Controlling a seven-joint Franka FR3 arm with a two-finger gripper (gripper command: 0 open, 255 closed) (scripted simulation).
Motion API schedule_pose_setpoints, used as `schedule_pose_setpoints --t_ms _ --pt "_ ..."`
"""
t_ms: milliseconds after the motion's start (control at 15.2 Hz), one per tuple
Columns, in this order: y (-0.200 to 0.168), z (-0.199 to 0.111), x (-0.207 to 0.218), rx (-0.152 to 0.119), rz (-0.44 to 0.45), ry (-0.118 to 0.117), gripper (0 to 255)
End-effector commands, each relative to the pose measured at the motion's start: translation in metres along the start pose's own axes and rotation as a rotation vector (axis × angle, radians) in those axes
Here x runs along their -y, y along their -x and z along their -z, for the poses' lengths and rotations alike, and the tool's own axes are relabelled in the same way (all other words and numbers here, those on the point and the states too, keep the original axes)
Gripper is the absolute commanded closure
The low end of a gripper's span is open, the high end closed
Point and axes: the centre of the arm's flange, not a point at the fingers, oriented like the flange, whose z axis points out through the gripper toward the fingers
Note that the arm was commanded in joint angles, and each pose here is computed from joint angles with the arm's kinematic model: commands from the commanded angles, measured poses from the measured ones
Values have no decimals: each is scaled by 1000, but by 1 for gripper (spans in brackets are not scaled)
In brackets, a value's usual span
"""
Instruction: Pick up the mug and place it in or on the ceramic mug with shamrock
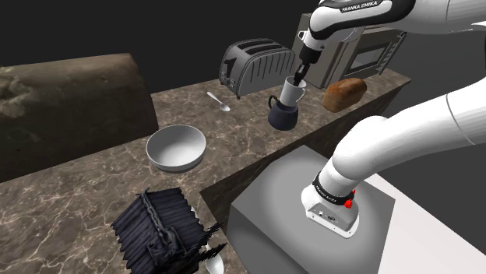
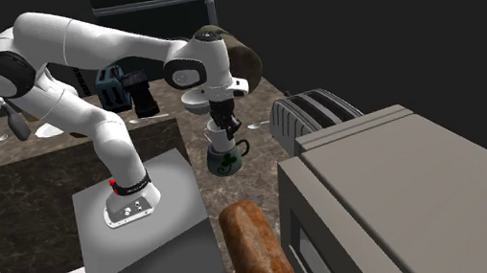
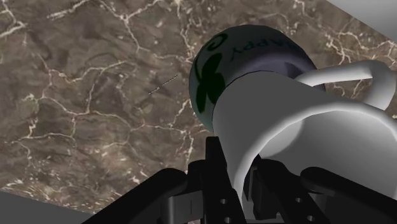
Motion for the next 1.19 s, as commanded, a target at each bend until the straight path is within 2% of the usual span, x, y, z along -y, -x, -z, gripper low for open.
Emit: schedule_pose_setpoints --t_ms 0,330,396,726,990,1122 --pt "0 -2 0 -1 0 0 255" --pt "0 -2 0 -1 0 0 255" --pt "0 -2 0 -1 0 0 0" --pt "0 -2 0 -1 0 0 0" --pt "0 48 0 -1 0 0 0" --pt "0 48 0 -1 0 0 0"
